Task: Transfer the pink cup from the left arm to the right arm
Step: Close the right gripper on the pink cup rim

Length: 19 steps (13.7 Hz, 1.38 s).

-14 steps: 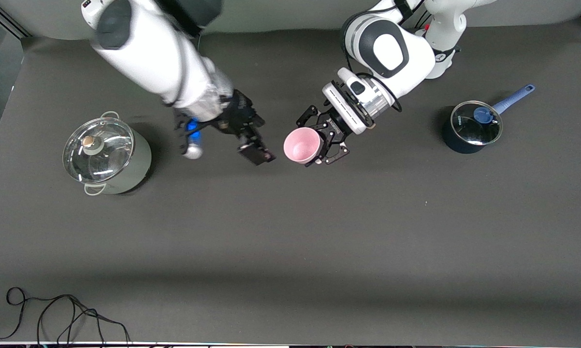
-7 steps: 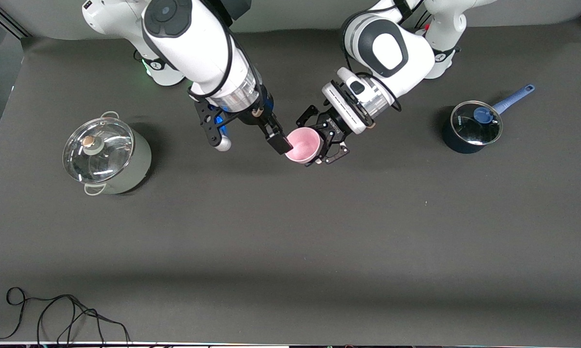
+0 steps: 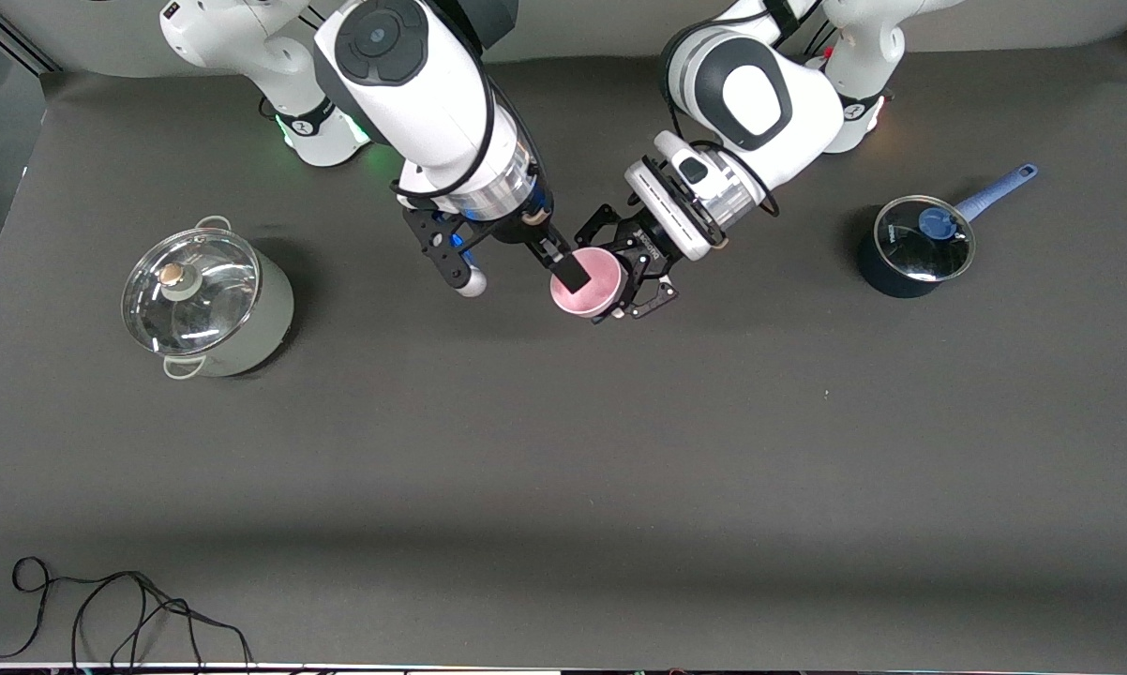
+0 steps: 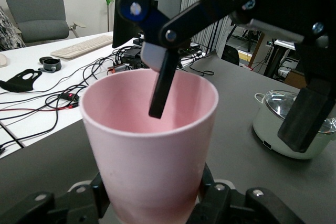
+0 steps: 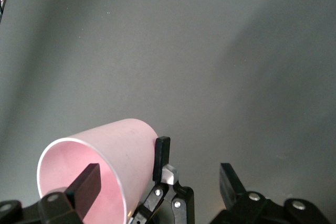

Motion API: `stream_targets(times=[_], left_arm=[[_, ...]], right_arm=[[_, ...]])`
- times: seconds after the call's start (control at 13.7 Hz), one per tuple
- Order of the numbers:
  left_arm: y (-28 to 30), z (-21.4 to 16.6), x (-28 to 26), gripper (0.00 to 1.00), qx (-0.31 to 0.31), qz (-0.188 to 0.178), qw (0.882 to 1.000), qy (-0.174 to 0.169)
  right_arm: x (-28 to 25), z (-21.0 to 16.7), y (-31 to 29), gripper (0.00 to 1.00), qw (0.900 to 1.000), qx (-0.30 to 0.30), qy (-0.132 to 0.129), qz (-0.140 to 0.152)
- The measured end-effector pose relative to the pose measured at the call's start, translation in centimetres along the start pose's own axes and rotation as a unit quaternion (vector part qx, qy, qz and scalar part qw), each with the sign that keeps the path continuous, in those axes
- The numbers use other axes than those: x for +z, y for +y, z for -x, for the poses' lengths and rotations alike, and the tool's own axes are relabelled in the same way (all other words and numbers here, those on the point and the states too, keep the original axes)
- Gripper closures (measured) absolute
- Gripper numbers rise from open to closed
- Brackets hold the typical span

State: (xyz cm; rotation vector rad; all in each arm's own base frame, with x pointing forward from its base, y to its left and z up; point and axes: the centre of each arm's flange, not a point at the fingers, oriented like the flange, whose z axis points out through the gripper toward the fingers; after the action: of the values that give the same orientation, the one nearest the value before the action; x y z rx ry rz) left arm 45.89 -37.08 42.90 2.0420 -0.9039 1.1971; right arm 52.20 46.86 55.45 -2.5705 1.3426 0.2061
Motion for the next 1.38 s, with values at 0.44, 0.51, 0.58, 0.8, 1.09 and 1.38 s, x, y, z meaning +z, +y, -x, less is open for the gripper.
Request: stream_targets(times=[0.44, 0.51, 0.58, 0.8, 1.09, 1.38], left_arm=[[-0.04, 0.01, 0.00, 0.35, 0.000, 0.000, 1.000, 0.000], [-0.03, 0.02, 0.00, 0.35, 0.000, 0.000, 1.000, 0.000], [0.09, 0.03, 0.04, 0.35, 0.000, 0.001, 1.000, 0.000], [0.61, 0.04, 0.19, 0.35, 0.002, 0.005, 1.000, -0.001], [0.63, 0.06, 0.20, 0.35, 0.006, 0.005, 1.000, -0.001], [-0.16, -0.12, 0.09, 0.07, -0.001, -0.002, 1.000, 0.001]], right_arm=[[0.57, -0.04, -0.12, 0.37, 1.000, -0.004, 0.000, 0.003], [0.48, -0.02, -0.15, 0.48, 1.000, -0.005, 0.000, 0.002], [0.34, 0.01, -0.20, 0.60, 1.000, -0.005, 0.000, -0.001], [0.20, 0.03, -0.35, 0.91, 1.000, -0.006, 0.000, -0.006], [0.23, 0.02, -0.33, 0.93, 1.000, -0.007, 0.000, -0.005], [0.18, -0.28, -0.34, 0.96, 1.000, -0.008, 0.001, -0.004]])
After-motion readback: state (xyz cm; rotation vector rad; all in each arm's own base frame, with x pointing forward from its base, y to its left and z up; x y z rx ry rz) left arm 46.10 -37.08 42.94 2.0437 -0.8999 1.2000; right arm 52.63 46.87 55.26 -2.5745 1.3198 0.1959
